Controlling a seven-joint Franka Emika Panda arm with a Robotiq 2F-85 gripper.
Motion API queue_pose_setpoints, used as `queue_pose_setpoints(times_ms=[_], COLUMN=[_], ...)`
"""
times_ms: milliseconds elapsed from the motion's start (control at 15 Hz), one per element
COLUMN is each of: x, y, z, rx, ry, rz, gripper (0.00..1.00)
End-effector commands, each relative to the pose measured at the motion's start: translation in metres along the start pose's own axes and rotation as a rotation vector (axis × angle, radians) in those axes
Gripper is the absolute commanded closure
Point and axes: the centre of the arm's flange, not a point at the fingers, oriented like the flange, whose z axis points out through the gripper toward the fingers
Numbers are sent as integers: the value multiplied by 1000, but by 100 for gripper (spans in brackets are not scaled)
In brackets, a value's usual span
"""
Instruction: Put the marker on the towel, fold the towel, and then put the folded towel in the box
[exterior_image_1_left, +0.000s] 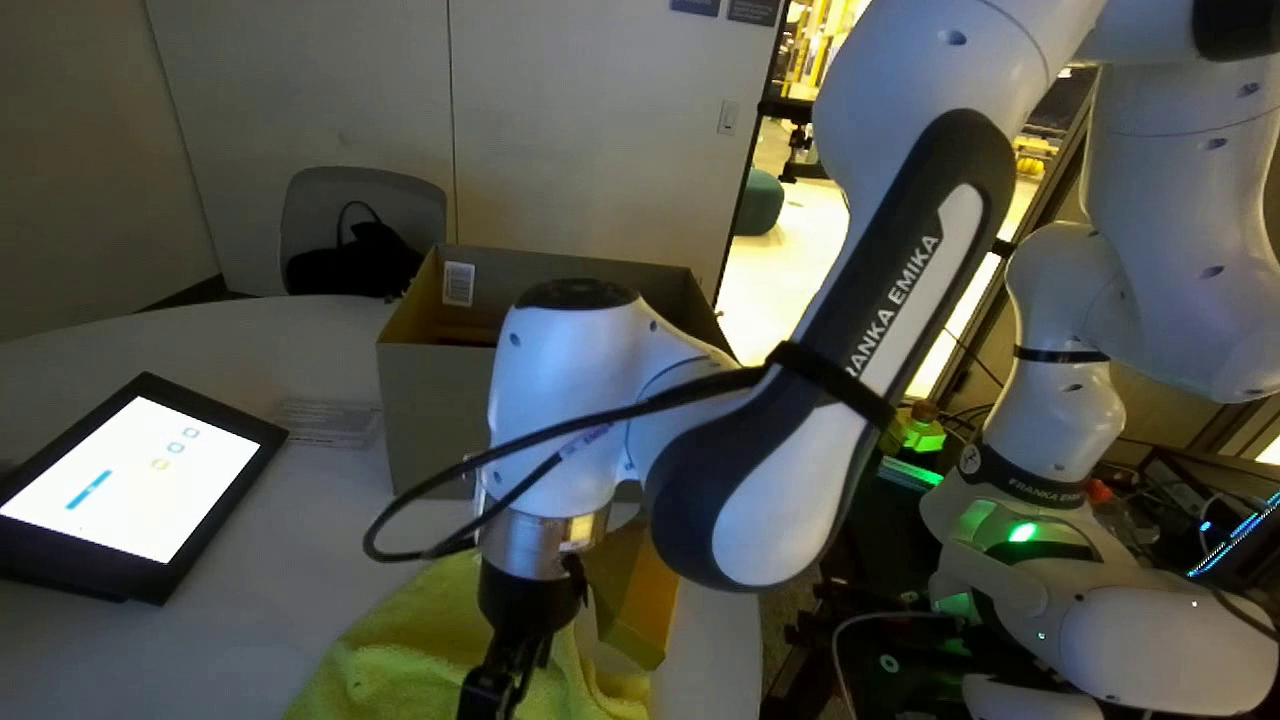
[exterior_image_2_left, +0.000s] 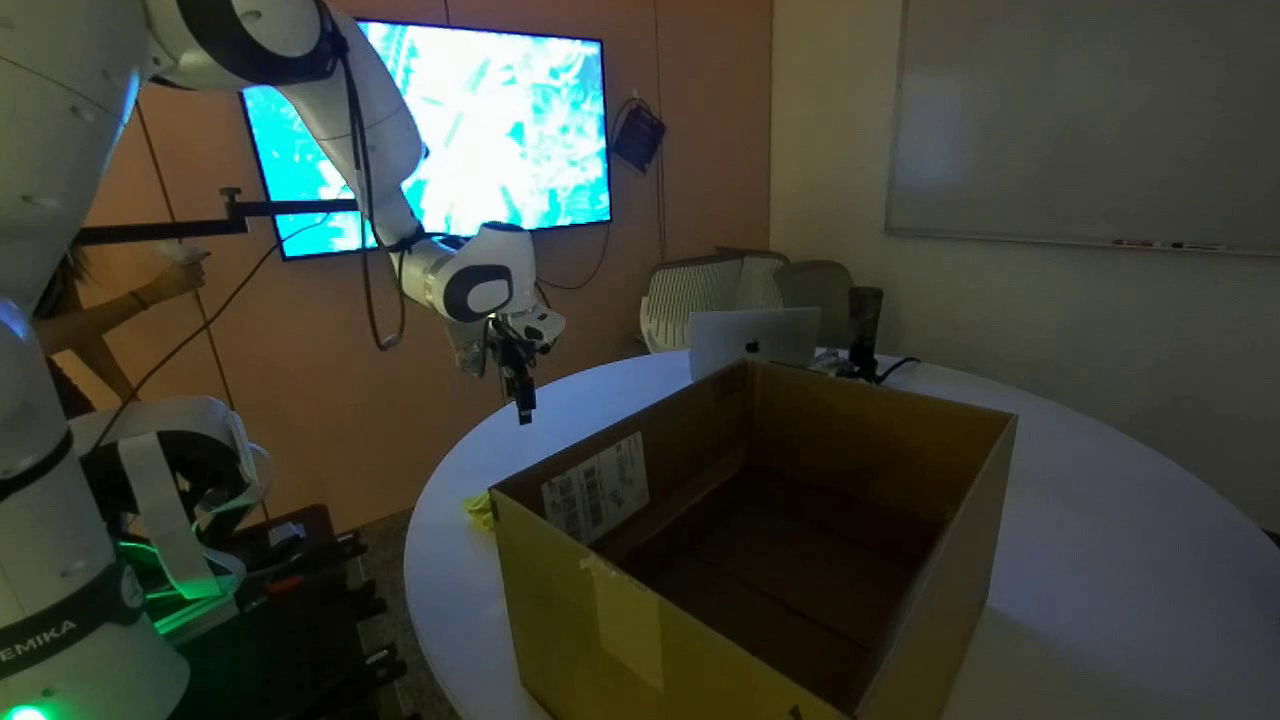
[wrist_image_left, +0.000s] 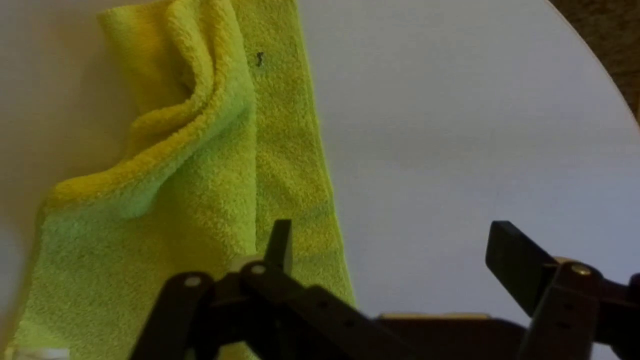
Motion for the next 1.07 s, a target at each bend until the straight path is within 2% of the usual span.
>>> queue_pose_setpoints(times_ms=[0, 467, 1000], x=[34, 119, 176], y=[30, 113, 166], z=[-8, 36, 80], rx=[20, -76, -105], ry=[49, 89, 90], rz=[105, 384, 541], gripper=[0, 0, 0])
